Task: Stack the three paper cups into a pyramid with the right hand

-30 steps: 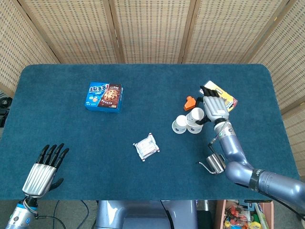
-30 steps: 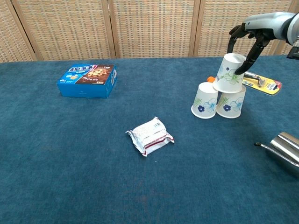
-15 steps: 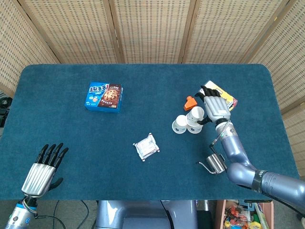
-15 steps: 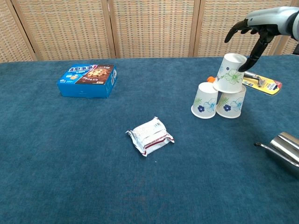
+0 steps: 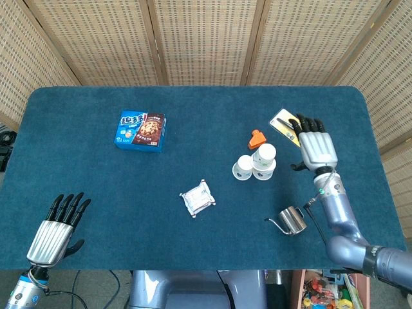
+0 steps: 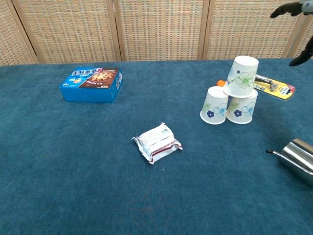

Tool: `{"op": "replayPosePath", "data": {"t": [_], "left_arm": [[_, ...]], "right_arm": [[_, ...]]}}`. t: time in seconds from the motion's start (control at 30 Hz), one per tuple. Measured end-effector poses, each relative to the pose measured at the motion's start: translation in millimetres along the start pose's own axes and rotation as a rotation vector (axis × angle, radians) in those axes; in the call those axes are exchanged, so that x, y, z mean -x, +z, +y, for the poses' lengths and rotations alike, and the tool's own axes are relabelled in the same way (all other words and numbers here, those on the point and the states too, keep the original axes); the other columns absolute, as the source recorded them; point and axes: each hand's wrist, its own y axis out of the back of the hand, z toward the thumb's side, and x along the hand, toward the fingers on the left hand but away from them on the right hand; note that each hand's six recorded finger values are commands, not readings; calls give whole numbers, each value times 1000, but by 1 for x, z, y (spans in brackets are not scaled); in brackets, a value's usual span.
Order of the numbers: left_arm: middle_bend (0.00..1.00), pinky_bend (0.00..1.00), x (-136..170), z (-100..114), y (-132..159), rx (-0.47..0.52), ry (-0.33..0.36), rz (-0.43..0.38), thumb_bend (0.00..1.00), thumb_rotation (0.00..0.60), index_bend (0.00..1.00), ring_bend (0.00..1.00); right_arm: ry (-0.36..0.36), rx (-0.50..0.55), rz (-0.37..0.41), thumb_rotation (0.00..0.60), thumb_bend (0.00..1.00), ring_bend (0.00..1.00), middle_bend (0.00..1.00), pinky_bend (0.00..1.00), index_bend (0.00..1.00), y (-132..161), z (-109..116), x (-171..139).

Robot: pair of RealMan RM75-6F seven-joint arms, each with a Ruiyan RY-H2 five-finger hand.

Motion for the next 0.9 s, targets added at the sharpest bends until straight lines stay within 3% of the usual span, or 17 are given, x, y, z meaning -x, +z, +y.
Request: {"op": "replayPosePath", "data": {"t": [0.23, 0.4, 0.6, 0.9], "left_arm": [[0, 0, 2, 2, 2, -4, 9, -4, 198, 600, 0, 0], [0, 0, 5, 4, 0, -6, 11, 5, 198, 600, 0, 0], [0, 0, 9, 6, -4, -11, 10, 26, 198, 600, 0, 0], [0, 0, 12, 6, -7, -10, 9, 33, 199, 600, 0, 0]], "right_arm": [[-122, 20, 73, 600, 59, 0, 0, 0, 21, -28, -9, -51], [-138, 89, 112, 600, 59, 0, 0, 0, 0, -47, -36, -94], [-169, 119, 92, 600, 59, 0, 0, 0, 0, -64, -61, -140], [-223, 123, 66, 600, 59, 0, 0, 0, 0, -78, -73, -163]]}}
